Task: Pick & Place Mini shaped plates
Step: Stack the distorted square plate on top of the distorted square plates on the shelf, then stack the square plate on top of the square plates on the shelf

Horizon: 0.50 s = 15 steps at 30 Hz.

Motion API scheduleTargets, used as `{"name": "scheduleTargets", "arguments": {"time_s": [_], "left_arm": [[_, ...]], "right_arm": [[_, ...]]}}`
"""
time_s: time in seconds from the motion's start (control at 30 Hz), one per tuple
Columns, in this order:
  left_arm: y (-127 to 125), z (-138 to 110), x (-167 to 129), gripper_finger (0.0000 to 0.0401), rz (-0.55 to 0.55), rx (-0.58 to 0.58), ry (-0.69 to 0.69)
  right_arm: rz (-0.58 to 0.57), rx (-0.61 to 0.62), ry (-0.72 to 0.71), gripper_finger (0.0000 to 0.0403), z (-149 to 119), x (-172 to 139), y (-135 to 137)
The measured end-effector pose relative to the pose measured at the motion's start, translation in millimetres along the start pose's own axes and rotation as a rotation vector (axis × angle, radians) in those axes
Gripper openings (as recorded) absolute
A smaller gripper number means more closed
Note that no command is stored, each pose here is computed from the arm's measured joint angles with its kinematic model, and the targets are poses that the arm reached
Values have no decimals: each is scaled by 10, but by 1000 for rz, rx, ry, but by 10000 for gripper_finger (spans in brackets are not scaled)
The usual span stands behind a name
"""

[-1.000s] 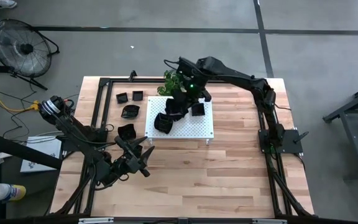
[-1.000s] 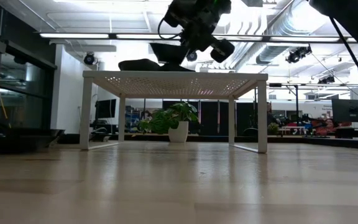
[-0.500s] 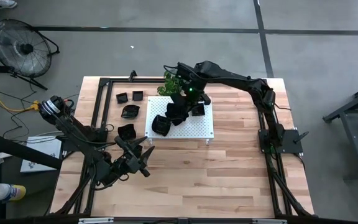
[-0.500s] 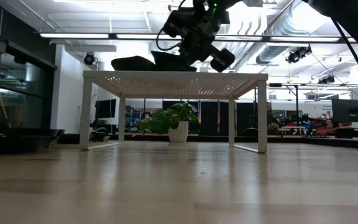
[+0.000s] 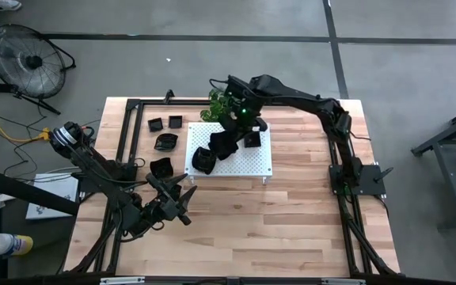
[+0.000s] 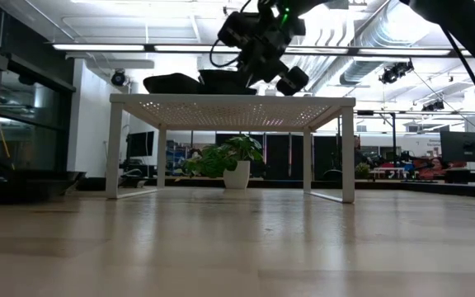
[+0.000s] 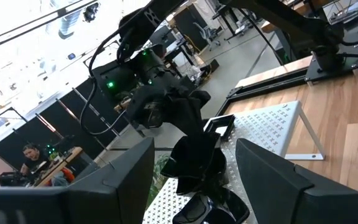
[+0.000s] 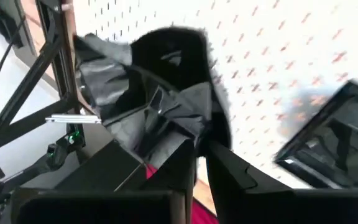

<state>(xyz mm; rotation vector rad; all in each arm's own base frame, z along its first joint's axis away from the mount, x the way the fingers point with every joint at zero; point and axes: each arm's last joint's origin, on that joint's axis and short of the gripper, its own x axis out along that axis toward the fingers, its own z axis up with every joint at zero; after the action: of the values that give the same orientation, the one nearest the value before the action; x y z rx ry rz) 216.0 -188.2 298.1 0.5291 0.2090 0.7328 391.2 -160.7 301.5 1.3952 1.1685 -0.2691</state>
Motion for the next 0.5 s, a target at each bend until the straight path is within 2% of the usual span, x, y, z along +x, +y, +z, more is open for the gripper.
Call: {"name": "scheduleTargets", "arguments": {"time_s": [0.3,0.5], "left_arm": [[0,0,0,221,0,2,0],[-3,-3,0,221,0,8,0]], "right_arm": [[-13,-11,-3,33,-41,-110,-32],[22,-64,-44,36,-176,-349,10]]}}
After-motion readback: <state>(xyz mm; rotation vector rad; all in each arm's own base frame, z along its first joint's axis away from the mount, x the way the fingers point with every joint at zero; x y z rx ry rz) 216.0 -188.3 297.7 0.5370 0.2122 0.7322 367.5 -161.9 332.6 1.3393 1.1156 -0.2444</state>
